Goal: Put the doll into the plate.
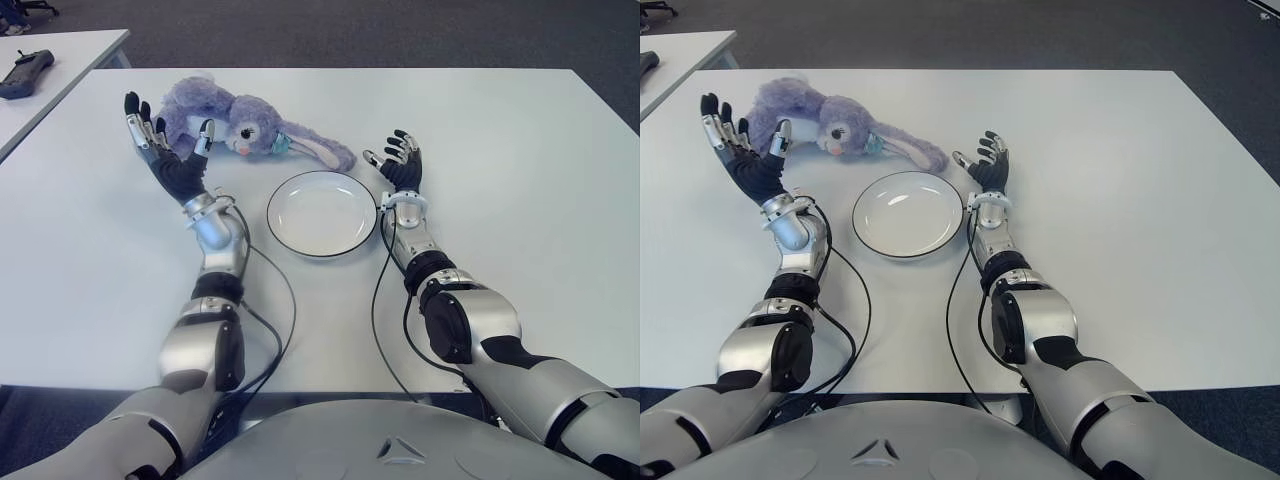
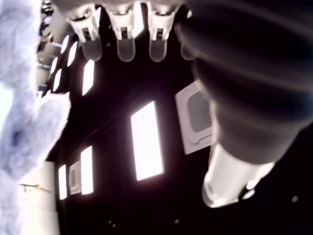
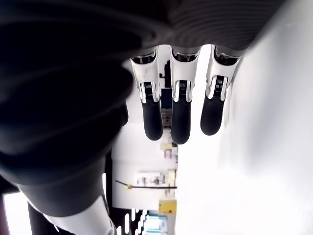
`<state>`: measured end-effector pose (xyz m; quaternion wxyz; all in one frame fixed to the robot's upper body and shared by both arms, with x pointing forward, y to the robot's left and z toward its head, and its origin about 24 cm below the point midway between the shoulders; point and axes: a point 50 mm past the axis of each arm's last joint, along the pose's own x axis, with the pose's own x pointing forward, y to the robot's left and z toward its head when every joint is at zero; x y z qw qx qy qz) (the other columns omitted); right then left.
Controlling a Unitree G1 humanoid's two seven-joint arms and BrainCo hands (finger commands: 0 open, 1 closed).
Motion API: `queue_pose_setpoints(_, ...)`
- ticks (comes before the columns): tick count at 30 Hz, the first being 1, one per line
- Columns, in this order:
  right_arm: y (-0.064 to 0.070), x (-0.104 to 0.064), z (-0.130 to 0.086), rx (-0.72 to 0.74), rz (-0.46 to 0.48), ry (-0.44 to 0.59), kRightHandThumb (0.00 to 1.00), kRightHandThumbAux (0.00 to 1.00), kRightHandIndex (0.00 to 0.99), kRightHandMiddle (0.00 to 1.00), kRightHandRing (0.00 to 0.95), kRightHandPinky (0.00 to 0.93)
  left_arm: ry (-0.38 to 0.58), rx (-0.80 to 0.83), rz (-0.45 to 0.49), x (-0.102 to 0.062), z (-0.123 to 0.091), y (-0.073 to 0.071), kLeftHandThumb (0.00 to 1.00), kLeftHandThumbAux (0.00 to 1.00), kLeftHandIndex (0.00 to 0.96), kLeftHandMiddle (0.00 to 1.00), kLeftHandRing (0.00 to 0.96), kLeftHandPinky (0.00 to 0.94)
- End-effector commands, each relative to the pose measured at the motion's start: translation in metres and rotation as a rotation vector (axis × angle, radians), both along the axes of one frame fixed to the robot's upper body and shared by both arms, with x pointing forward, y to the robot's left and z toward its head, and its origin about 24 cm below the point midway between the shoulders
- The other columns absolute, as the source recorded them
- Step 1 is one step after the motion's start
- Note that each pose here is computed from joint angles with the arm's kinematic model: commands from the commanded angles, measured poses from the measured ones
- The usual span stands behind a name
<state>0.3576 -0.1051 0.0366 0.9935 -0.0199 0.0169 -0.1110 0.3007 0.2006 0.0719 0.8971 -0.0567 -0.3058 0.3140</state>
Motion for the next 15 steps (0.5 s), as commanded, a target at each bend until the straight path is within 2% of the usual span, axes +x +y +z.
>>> queue_pose_setpoints(1,0.007,-0.080,-0.108,0.025,-0.016,0.502,0.124,0.879,0.169,0.244,0.246,0.253,0.607,-0.038,-0.001,-0.130,-0.141,-0.055,0.000,0.829,0.000,0.000,0.000,0.000)
queue_pose_setpoints(10,0.007,-0.080,-0.108,0.028,-0.018,0.504,0.118,0.890,0.162,0.243,0.242,0.247,0.586,0.051,0.042,-0.130,-0.135,-0.058,0.000,0.816,0.000,0.000,0.000,0.000)
queue_pose_setpoints(12,0.007,-0.080,-0.108,0.029,-0.017,0.504,0.117,0.889,0.161,0.242,0.241,0.245,0.574,0.066,0.053,-0.128,-0.133,-0.055,0.000,0.811,0.000,0.000,0.000,0.000)
queue_pose_setpoints(15,0.008,-0.080,-0.108,0.031,-0.015,0.507,0.118,0.891,0.159,0.240,0.241,0.245,0.529,0.098,0.066,-0.120,-0.126,-0.038,0.018,0.792,0.000,0.000,0.000,0.000)
